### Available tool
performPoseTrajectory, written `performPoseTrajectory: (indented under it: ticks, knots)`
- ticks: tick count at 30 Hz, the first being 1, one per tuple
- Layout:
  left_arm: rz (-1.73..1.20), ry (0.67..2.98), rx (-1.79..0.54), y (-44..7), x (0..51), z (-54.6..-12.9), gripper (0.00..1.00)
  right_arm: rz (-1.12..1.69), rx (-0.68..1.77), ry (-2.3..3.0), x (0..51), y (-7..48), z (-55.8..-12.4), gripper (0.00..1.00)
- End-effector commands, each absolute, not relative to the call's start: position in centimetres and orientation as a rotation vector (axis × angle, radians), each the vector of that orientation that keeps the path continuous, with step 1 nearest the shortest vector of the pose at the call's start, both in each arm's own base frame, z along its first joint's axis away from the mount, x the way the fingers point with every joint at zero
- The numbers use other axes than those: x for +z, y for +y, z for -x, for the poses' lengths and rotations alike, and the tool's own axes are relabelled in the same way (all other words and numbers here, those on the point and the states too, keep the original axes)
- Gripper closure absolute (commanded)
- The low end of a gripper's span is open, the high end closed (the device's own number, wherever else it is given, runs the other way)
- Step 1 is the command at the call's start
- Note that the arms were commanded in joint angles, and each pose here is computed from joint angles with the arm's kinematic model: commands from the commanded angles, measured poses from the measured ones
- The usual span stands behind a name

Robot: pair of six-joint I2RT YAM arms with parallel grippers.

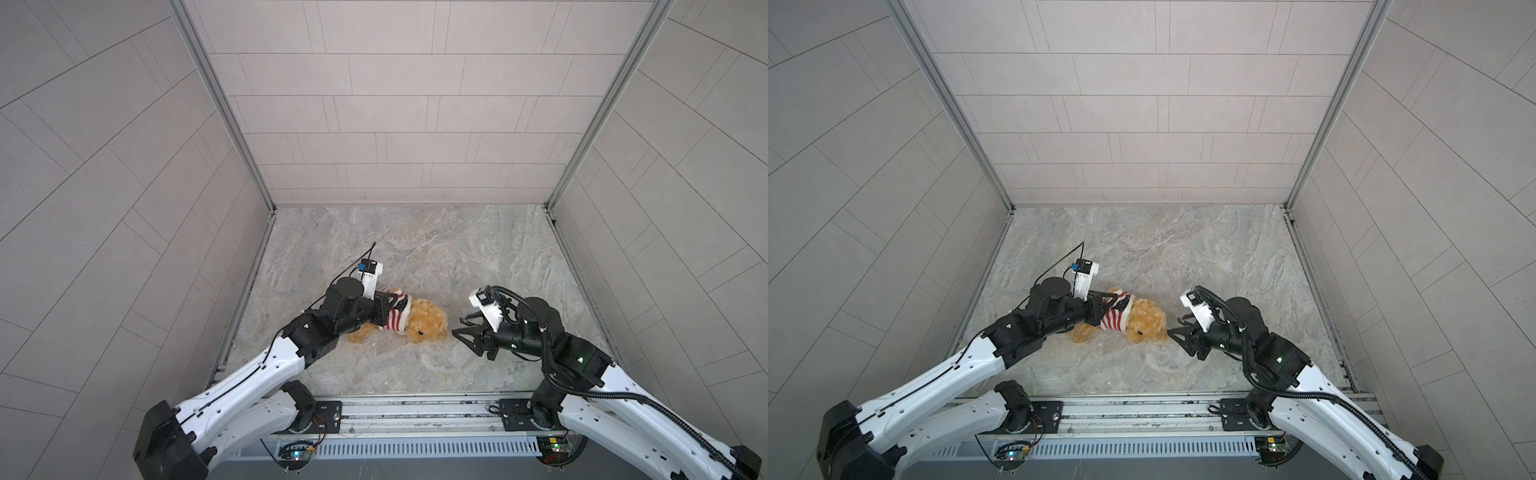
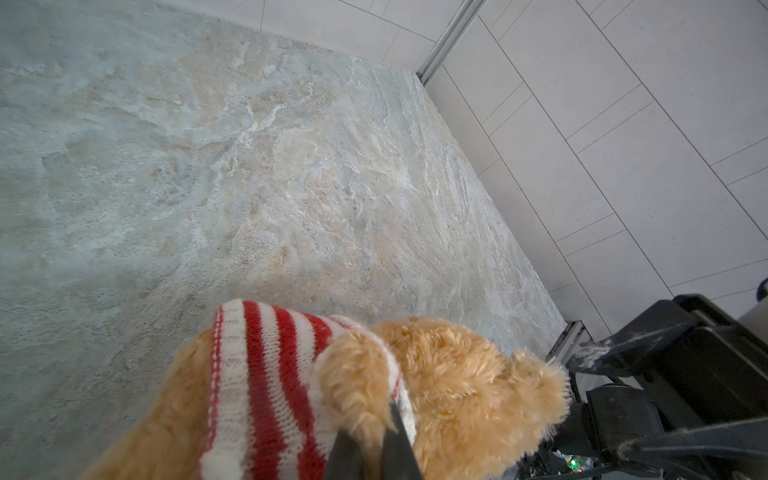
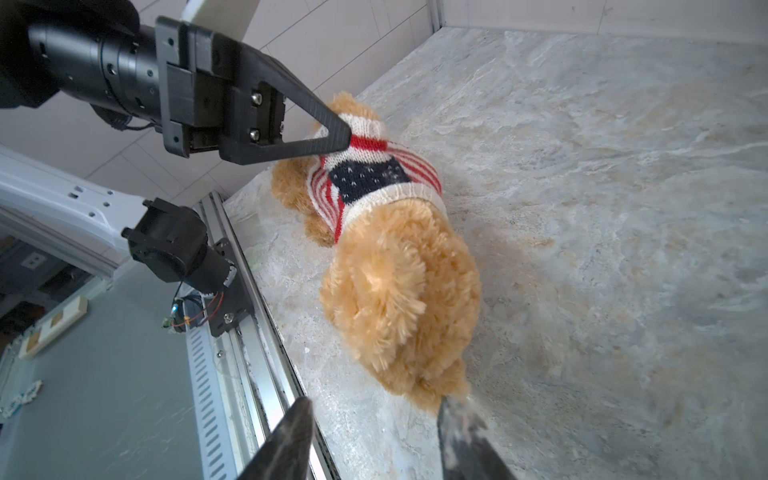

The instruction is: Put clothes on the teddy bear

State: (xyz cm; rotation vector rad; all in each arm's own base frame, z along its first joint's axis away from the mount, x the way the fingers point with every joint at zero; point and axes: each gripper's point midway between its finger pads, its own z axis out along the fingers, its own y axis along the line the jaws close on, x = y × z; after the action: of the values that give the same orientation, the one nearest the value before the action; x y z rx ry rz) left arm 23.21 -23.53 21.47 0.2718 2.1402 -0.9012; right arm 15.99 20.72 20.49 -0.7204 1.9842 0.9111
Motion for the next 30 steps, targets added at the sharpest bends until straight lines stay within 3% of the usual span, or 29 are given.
performPoseTrajectory:
  ticks: [1, 12, 30]
  knots:
    - [-0.206, 2.021, -0.948, -23.3, 26.1, -23.9, 1.00, 0.645, 0.939, 1.913, 20.9, 20.5, -16.4, 0.41]
    - [-0.112, 1.942, -1.065, -23.3, 30.4, -23.7, 1.00, 0.592, 1.061, 1.677, 19.9, 20.7, -15.7, 0.28]
    - [0.011, 1.781, -1.356, -24.1, 36.5, -22.8, 1.00, 0.523, 1.057, 1.496, 22.4, 22.6, -19.2, 0.26]
